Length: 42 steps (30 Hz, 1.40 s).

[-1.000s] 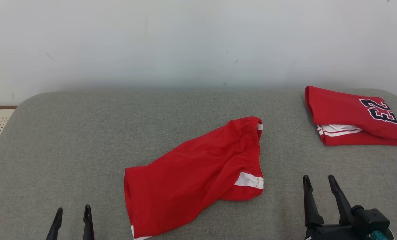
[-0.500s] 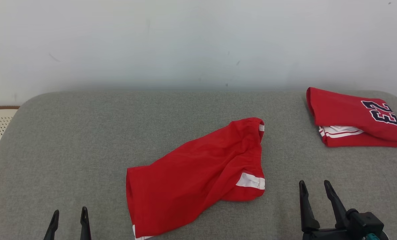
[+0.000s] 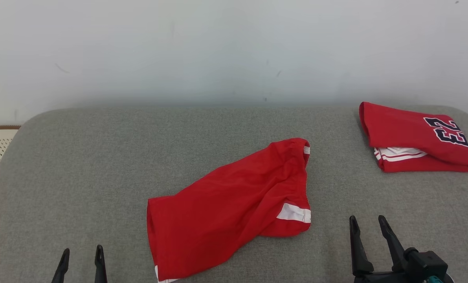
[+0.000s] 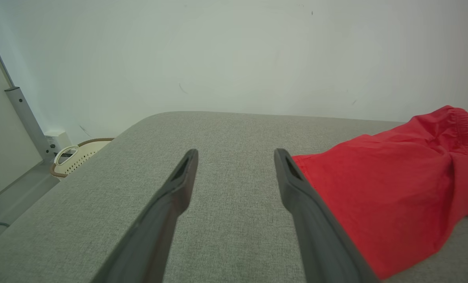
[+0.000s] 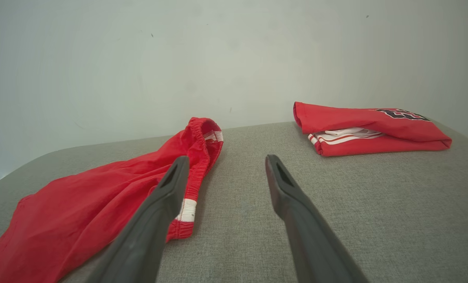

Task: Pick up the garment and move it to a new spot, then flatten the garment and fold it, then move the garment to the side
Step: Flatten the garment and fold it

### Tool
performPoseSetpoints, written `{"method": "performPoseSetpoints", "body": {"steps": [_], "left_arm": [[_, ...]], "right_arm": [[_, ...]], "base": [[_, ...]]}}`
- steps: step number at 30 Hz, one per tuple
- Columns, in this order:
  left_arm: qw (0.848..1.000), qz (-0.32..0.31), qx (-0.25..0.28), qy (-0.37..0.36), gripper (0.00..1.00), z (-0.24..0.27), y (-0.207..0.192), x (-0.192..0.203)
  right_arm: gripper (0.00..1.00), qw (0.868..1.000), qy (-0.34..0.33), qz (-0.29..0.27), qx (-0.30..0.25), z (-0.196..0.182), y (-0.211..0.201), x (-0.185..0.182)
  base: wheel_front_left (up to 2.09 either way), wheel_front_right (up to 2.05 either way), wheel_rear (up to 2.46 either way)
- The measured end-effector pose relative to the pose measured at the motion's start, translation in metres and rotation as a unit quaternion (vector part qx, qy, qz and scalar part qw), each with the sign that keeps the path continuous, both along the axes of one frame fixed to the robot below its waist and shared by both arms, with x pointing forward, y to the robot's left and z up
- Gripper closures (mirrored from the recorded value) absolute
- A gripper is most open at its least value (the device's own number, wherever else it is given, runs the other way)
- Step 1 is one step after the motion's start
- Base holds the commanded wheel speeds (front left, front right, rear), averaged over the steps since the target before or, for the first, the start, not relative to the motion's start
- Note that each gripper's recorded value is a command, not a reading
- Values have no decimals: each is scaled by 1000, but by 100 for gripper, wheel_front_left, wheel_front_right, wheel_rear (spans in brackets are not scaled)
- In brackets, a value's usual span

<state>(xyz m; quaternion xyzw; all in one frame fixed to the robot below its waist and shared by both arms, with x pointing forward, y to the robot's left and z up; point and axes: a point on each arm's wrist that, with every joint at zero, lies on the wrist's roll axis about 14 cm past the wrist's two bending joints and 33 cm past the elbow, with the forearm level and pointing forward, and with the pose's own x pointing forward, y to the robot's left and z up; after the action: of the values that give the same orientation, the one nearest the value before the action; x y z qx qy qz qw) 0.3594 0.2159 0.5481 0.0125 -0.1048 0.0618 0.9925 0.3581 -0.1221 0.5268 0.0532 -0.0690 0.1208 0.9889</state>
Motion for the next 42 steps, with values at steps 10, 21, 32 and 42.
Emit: {"method": "performPoseSetpoints", "body": {"steps": [10,21,32,42], "left_arm": [[1000,-4,6,-2,0,2,-1,0],[1000,-16,16,2,0,0,-5,-1],[999,-34,24,3,0,1,-10,1],[999,-40,11,4,0,-1,-13,1]], "right_arm": [[0,1000,1,4,-2,-1,3,-2],[0,1000,4,9,-4,-1,5,-3],[0,1000,10,12,-1,-4,7,-5],[0,1000,22,14,1,-9,8,-5]], "base": [[0,0,0],[0,0,0],[0,0,0],[0,0,0]]}}
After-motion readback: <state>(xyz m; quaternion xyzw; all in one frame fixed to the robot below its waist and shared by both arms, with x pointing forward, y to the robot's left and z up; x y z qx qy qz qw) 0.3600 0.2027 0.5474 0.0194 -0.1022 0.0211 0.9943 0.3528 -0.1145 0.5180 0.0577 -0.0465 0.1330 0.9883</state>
